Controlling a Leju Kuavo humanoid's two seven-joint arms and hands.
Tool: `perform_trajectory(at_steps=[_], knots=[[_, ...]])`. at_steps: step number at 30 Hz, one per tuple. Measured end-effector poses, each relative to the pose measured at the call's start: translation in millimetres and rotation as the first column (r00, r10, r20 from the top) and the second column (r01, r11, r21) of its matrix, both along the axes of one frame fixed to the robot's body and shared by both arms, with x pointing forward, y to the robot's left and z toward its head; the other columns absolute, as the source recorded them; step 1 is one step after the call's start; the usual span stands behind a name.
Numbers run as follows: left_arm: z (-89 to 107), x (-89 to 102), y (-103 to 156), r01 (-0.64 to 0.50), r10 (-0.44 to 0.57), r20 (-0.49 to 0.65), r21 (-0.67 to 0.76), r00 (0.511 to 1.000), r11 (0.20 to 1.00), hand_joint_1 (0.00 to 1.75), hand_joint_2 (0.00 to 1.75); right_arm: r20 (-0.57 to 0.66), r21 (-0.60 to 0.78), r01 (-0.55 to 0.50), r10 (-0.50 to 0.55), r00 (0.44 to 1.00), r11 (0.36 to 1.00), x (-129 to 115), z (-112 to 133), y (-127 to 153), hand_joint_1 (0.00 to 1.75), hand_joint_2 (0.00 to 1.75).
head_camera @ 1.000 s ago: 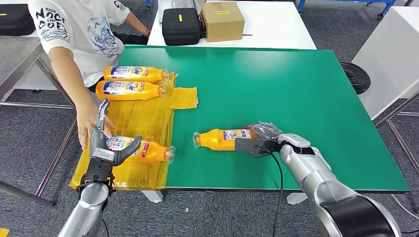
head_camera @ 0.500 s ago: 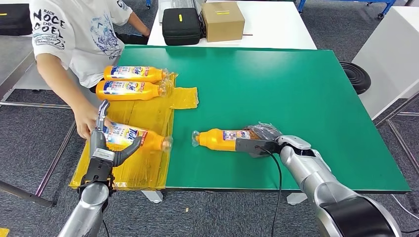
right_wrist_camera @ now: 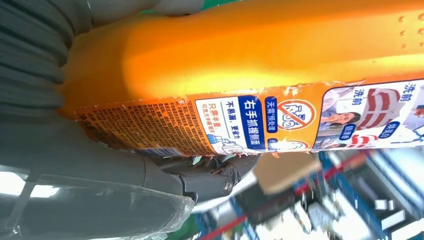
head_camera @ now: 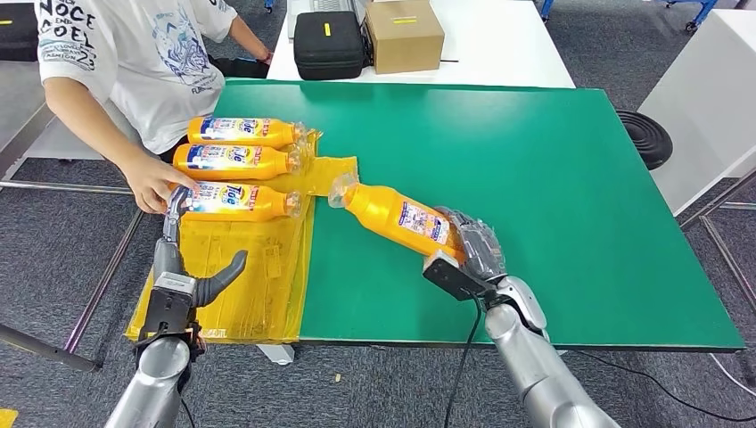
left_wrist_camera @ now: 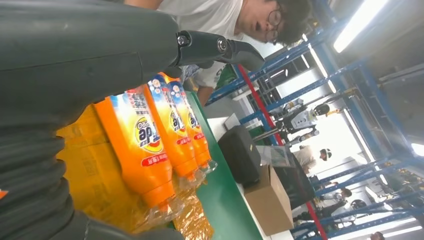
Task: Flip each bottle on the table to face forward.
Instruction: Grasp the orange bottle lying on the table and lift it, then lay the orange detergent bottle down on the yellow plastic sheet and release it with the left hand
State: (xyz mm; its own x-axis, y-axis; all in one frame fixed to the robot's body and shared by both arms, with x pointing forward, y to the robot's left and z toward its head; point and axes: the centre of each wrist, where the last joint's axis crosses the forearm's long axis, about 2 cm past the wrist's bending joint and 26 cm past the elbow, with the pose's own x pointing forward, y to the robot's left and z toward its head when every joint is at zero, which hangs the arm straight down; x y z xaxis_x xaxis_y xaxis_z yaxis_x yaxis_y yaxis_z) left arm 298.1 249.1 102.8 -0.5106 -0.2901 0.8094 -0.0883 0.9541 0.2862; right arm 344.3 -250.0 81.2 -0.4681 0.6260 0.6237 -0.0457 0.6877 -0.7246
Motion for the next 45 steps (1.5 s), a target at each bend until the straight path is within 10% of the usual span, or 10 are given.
perform_trajectory(at_steps=[5,10,17,45], knots=[[-0.2,0.3,-4,0.173,-0.198,-0.096,-0.219,0.975,0.960,0.00,1.75,0.073,0.085,0.028,-0.034,0.997,0.996,-18,5,9,1.75,1.75],[-2.3,-1.8,-11,0.412,-0.514,-0.096,-0.483,0.852,0.773,0.00,1.75,0.105,0.150,-0.011,-0.005,0.994,0.989,-23,9,22,1.75,1.75],[-7.0,-2.2,-29,0.556,-0.705,-0.069,-0.562,0.706,0.612,0.00,1.75,0.114,0.231,-0.085,0.060,0.992,0.969,-25,11,48,1.75,1.75],[-7.0,16.8,-70,0.582,-0.740,-0.134,-0.531,0.660,0.616,0.00,1.75,0.036,0.305,-0.310,0.315,0.949,0.900,-43,6,134,1.75,1.75]])
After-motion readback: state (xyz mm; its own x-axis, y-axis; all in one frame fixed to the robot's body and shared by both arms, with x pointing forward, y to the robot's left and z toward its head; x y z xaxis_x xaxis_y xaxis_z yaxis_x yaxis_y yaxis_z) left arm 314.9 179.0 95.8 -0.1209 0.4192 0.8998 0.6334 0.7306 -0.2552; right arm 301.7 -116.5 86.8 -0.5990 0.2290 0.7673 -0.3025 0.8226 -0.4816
